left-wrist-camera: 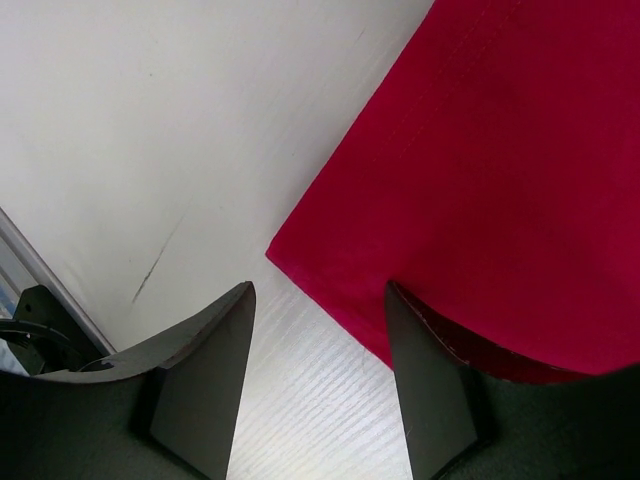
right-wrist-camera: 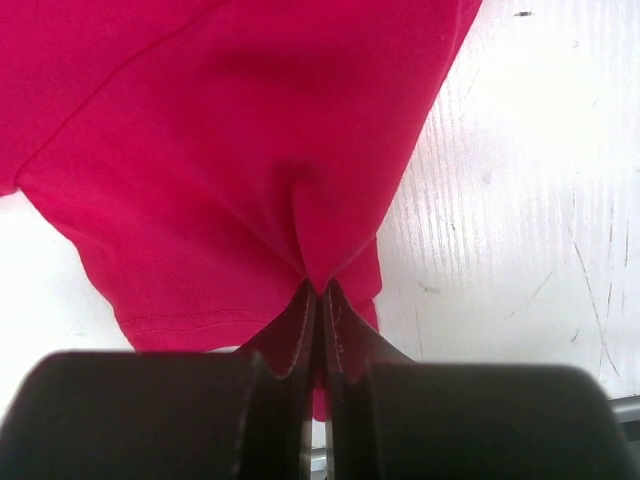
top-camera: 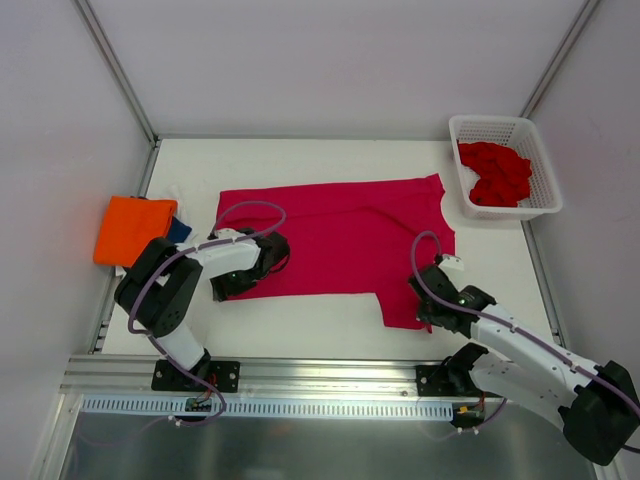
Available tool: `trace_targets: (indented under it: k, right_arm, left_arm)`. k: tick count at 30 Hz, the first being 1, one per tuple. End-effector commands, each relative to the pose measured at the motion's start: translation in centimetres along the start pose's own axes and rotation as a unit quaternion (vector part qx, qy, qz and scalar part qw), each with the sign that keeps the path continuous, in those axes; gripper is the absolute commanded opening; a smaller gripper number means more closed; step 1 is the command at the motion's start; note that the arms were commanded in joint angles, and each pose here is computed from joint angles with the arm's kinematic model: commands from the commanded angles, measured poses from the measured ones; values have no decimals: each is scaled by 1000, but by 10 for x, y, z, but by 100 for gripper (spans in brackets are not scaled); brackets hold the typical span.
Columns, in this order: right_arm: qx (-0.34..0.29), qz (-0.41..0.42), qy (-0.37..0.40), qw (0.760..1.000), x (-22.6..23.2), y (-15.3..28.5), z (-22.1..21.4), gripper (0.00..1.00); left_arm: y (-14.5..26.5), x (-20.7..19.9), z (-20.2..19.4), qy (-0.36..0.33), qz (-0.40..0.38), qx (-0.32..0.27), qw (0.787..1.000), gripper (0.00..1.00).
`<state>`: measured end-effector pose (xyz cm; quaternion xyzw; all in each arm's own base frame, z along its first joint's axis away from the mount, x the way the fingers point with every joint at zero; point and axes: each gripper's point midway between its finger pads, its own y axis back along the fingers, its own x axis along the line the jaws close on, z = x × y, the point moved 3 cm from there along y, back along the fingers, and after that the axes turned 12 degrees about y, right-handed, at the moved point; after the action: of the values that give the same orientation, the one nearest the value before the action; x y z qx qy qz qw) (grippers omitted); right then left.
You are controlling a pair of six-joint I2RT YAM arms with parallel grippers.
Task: Fold and stack the t-shirts
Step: Fold the tshirt
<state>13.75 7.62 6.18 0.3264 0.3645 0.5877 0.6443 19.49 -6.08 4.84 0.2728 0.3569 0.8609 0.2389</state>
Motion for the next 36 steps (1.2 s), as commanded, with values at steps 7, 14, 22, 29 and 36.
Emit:
trace_targets:
  k: [7, 14, 22, 29, 36]
  right_arm:
    - [-7, -2, 0, 1000, -7, 10, 0, 0]
    - [-15, 2, -3, 1000, -10, 16, 2, 1]
    - [-21, 14, -8, 1000, -9, 21, 3, 0]
    - [-28, 18, -14, 999, -11, 26, 5, 0]
    - [-35, 21, -17, 999, -14, 31, 6, 0]
  left_arm:
    - [-2, 10, -3, 9, 37, -1, 999, 57]
    - [-4, 20, -11, 49, 31, 12, 998, 71]
    - [-7, 14, -19, 101, -47, 25, 994, 65]
    - [-10, -1, -23, 113, -101, 30, 988, 65]
    - [-9, -9, -19, 101, -108, 24, 989, 67]
